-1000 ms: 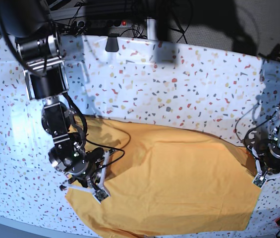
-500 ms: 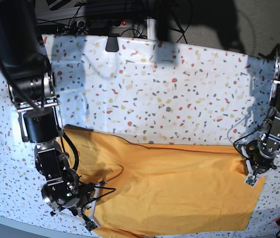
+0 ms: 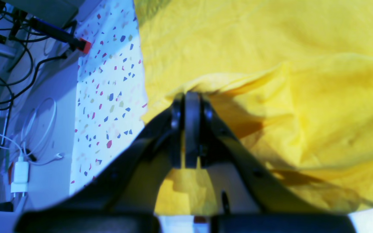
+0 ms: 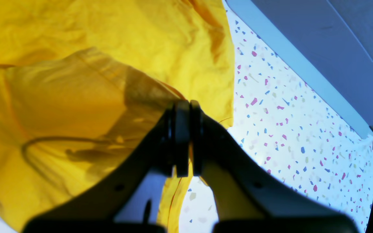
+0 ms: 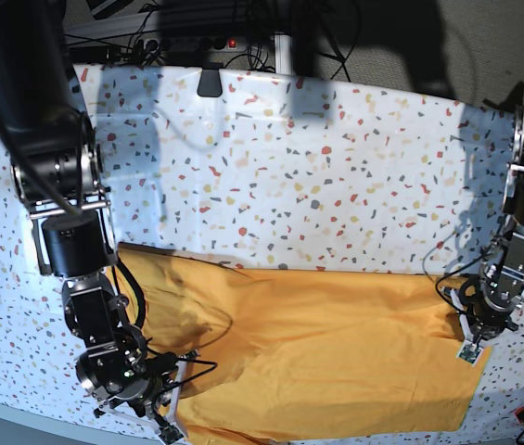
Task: Fold the T-shirt properly
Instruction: 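Pull the grasped shirt edges away from the robot with both grippers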
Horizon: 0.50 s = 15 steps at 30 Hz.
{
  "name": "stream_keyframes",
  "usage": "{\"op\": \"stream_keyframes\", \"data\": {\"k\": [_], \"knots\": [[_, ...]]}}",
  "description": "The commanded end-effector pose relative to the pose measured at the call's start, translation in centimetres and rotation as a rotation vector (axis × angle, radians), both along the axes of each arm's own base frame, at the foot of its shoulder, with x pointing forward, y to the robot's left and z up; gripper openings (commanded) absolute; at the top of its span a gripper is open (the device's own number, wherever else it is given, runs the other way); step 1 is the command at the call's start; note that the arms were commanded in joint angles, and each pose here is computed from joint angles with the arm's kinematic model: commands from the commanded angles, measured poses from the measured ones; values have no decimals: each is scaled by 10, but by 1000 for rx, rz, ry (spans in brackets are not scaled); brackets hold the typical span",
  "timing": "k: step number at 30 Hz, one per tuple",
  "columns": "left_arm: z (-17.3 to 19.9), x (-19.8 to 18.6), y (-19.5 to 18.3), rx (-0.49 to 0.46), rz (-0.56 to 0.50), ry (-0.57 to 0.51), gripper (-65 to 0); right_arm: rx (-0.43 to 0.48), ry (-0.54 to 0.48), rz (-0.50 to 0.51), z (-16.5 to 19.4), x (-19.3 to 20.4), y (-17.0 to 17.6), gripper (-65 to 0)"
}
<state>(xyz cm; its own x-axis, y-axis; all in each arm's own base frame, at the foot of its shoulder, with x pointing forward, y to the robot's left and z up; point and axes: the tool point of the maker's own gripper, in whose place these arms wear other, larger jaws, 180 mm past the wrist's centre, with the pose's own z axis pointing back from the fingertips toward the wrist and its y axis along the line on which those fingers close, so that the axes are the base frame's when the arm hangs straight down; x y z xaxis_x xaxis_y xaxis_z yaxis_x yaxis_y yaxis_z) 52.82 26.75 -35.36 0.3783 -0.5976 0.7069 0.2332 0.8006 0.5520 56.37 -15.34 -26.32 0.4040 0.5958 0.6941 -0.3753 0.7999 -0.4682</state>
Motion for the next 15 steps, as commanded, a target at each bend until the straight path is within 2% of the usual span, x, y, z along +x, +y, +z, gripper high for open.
{"op": "stream_keyframes", "data": {"k": [1, 8, 15], "knots": [[30, 16, 6, 5, 7, -79, -650, -11, -103, 2, 44, 18, -1, -650], [30, 15, 7, 5, 8, -78, -650, -26, -163, 3, 77, 30, -1, -650], [31, 16, 6, 3, 4, -84, -650, -23, -122, -2, 57, 26, -4, -650]]}}
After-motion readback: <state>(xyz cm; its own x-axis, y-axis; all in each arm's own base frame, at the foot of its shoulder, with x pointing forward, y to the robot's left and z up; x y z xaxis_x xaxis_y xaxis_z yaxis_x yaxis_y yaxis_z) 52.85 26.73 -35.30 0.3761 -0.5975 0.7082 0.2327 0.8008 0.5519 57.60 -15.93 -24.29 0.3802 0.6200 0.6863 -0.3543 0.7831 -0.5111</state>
